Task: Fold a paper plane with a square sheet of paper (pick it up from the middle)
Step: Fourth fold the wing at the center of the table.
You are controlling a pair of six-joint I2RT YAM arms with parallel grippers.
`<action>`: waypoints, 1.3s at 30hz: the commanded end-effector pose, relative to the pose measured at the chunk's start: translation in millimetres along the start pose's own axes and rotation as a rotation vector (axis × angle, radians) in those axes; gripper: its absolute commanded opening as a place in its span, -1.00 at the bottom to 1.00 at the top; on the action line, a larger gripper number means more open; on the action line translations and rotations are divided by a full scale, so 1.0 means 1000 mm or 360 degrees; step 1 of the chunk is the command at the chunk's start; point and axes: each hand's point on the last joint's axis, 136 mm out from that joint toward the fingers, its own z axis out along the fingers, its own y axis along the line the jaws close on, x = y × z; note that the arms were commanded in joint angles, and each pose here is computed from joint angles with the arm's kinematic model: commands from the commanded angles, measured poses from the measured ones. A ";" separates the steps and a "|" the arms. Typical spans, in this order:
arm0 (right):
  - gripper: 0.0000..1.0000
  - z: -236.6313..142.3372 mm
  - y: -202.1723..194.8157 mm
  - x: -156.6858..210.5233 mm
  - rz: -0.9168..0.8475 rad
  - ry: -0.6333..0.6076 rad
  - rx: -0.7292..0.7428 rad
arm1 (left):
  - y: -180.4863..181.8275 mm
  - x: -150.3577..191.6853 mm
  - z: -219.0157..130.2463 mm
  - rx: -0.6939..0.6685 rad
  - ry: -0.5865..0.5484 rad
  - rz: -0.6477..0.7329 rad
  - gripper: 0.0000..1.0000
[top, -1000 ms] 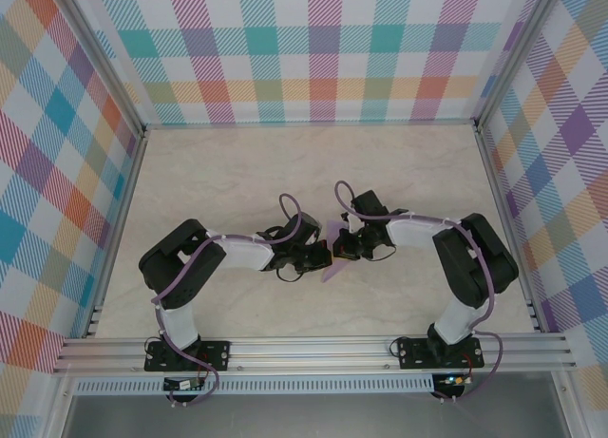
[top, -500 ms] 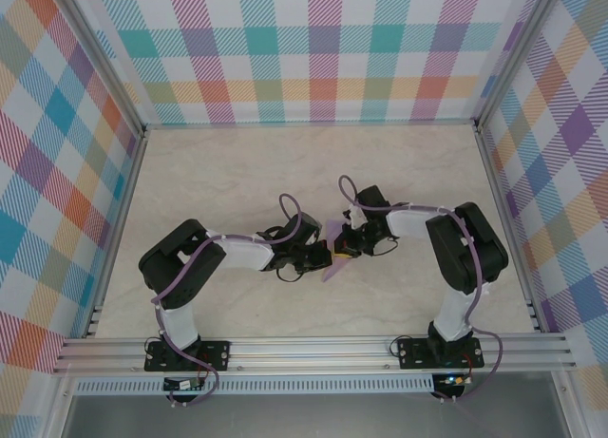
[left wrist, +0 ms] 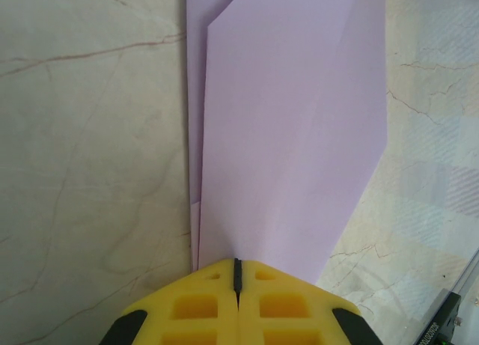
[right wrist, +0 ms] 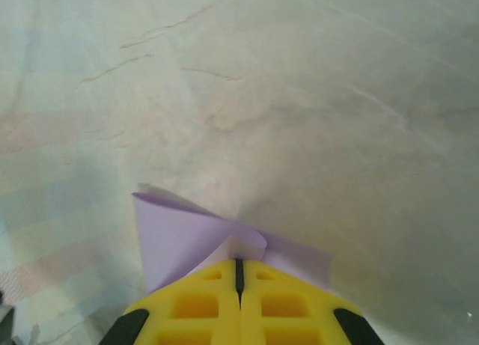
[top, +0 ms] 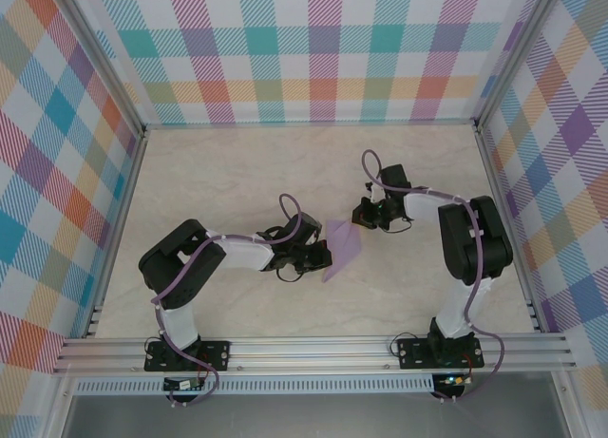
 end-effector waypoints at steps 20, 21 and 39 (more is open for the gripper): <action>-0.99 0.027 0.023 0.062 -0.0339 0.0143 -0.0098 | 0.081 0.058 -0.001 -0.0503 0.0305 -0.0144 -1.00; -1.00 0.028 0.019 0.058 -0.0317 0.0130 -0.0078 | 0.081 0.059 -0.001 -0.0504 0.0312 -0.0151 -1.00; -1.00 -0.003 -0.051 -0.044 0.0139 -0.0168 0.0234 | 0.085 0.066 -0.006 -0.0519 0.0348 -0.0138 -1.00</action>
